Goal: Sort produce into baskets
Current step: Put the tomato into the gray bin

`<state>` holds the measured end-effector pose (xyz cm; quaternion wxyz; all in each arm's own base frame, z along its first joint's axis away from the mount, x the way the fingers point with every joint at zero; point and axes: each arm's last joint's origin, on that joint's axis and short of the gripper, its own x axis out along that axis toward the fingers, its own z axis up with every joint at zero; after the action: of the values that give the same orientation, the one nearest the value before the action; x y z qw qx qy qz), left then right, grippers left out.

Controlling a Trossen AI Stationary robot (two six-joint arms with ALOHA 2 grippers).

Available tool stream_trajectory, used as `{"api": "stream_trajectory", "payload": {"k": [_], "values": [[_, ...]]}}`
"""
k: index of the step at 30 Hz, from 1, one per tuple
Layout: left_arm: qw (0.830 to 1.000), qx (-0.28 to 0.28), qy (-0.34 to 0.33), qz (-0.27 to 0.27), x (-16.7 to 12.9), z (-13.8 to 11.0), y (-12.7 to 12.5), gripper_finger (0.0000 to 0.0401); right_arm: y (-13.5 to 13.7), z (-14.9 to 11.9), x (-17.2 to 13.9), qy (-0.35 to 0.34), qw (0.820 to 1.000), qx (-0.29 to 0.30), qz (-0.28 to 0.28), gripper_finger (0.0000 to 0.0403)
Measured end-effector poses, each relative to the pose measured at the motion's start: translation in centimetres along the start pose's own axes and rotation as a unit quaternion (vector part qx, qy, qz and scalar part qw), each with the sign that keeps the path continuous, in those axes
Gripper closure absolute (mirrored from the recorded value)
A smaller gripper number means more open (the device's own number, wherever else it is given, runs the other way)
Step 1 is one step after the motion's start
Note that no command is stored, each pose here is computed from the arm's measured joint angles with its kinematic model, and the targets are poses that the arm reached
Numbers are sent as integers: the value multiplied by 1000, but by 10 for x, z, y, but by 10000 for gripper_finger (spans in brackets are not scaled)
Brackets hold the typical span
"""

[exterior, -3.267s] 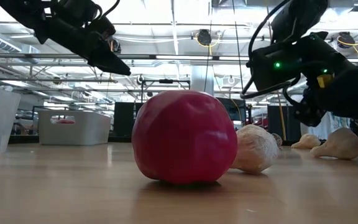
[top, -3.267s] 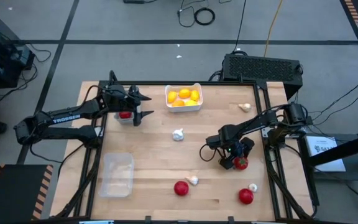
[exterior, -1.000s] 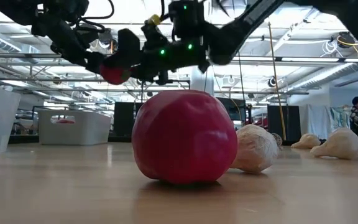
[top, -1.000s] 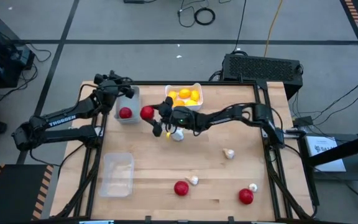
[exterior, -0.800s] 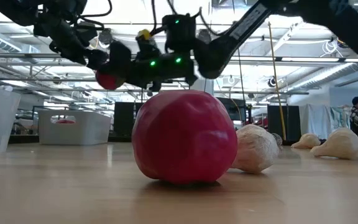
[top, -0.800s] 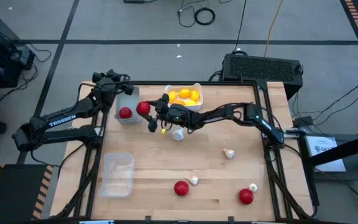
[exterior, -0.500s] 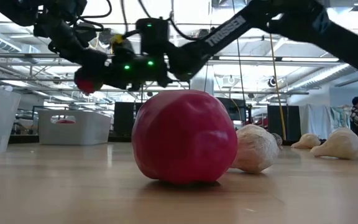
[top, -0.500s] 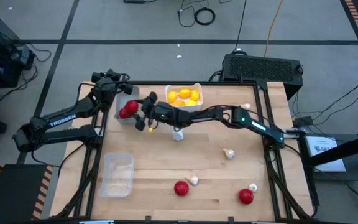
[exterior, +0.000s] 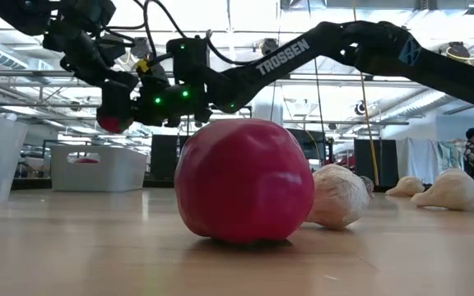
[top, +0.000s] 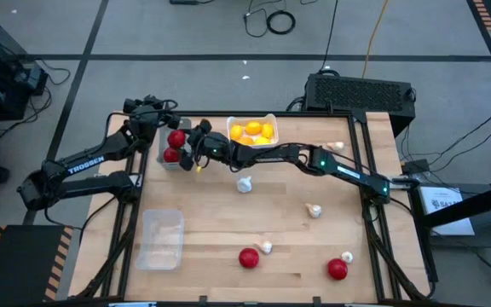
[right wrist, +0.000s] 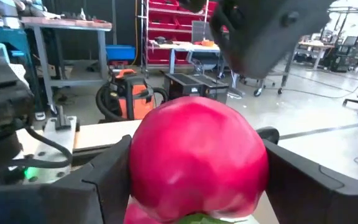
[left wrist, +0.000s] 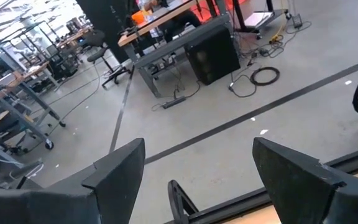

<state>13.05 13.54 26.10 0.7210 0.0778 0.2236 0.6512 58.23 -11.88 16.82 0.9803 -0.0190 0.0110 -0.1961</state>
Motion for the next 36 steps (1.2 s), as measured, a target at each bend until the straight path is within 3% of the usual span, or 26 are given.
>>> {"api": "stream_trajectory", "payload": {"k": [22,28,36], "values": [[1000,12,15,-3,0,-4,-1,95,-2,0,0,0,1000,17,-2,115],[1000,3,22,-4,0,-5,-1,95,-4,-6,0,41,999,34,-4,71],[1000,6,24,-9,0,-6,-1,95,-7,21,4,55,998,16,-8,28]]}}
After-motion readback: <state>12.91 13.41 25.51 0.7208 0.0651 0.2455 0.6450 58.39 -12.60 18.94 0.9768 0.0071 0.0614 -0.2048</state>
